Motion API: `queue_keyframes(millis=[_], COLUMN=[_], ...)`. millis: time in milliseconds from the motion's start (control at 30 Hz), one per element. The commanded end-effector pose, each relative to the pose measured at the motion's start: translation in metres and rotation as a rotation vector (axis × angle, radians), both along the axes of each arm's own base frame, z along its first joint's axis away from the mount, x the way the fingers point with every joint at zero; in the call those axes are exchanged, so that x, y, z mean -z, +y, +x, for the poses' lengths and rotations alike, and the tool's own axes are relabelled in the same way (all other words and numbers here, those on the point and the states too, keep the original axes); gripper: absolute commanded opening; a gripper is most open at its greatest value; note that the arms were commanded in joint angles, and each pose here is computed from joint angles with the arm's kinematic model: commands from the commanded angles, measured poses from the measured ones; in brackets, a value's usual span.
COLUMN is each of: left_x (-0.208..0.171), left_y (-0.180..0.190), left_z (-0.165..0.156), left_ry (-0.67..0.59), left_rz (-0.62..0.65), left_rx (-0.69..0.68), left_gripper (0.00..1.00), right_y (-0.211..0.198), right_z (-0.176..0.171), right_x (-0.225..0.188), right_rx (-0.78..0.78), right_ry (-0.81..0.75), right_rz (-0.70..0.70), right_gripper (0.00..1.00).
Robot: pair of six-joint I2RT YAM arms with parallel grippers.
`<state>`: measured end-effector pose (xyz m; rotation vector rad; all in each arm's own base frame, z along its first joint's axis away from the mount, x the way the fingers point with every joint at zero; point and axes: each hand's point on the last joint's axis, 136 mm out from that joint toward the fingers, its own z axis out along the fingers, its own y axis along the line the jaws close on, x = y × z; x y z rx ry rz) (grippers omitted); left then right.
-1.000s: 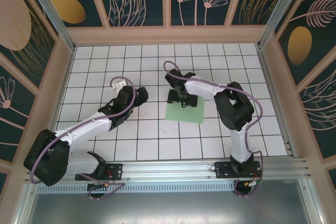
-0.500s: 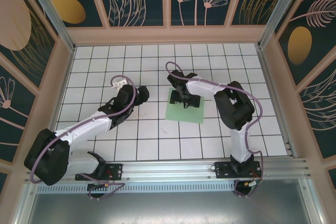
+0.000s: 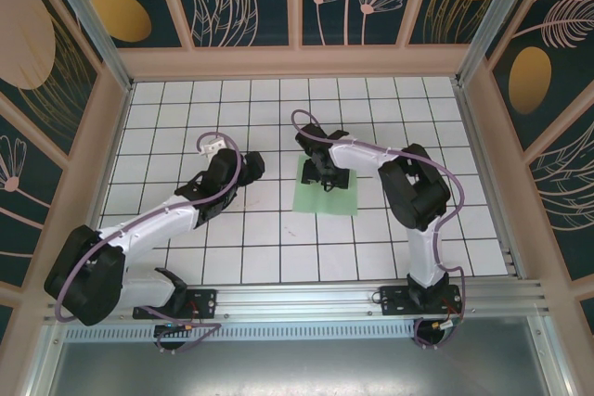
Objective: Fold a paper plane with a square sheet of paper (pick it up from the middle)
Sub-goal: Fold the square sheet of paper in half at the center of the table.
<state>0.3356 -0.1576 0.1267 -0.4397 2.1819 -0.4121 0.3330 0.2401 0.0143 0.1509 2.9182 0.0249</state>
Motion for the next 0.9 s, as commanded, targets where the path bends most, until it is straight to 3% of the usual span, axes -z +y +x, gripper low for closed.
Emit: queue_keyframes(millis=[0, 167, 400, 467, 867], left_x=[-0.004, -0.004, -0.005, -0.006, -0.008], left_y=[-0.001, -0.001, -0.002, -0.003, -0.009], left_z=[0.003, 0.003, 0.003, 0.004, 0.006], left_ry=[0.004, 0.008, 0.007, 0.007, 0.011], left_rz=[0.009, 0.007, 0.0, -0.001, -0.017], left_rx=[0.01, 0.01, 0.01, 0.011, 0.028], left_gripper=[0.99, 0.98, 0.99, 0.98, 0.99], right_y=[-0.009, -0.003, 0.008, 0.017, 0.047], right_z=[-0.017, -0.011, -0.004, -0.005, -0.012], right_x=[0.016, 0.003, -0.026, -0.036, -0.084], right_rx=[-0.037, -0.058, -0.075, -0.096, -0.146], right_ry=[0.079, 0.061, 0.016, 0.01, -0.003], right_rz=[-0.037, 0.011, 0.123, 0.191, 0.602], right_gripper=[0.79, 0.67, 0.6, 0.56, 0.53])
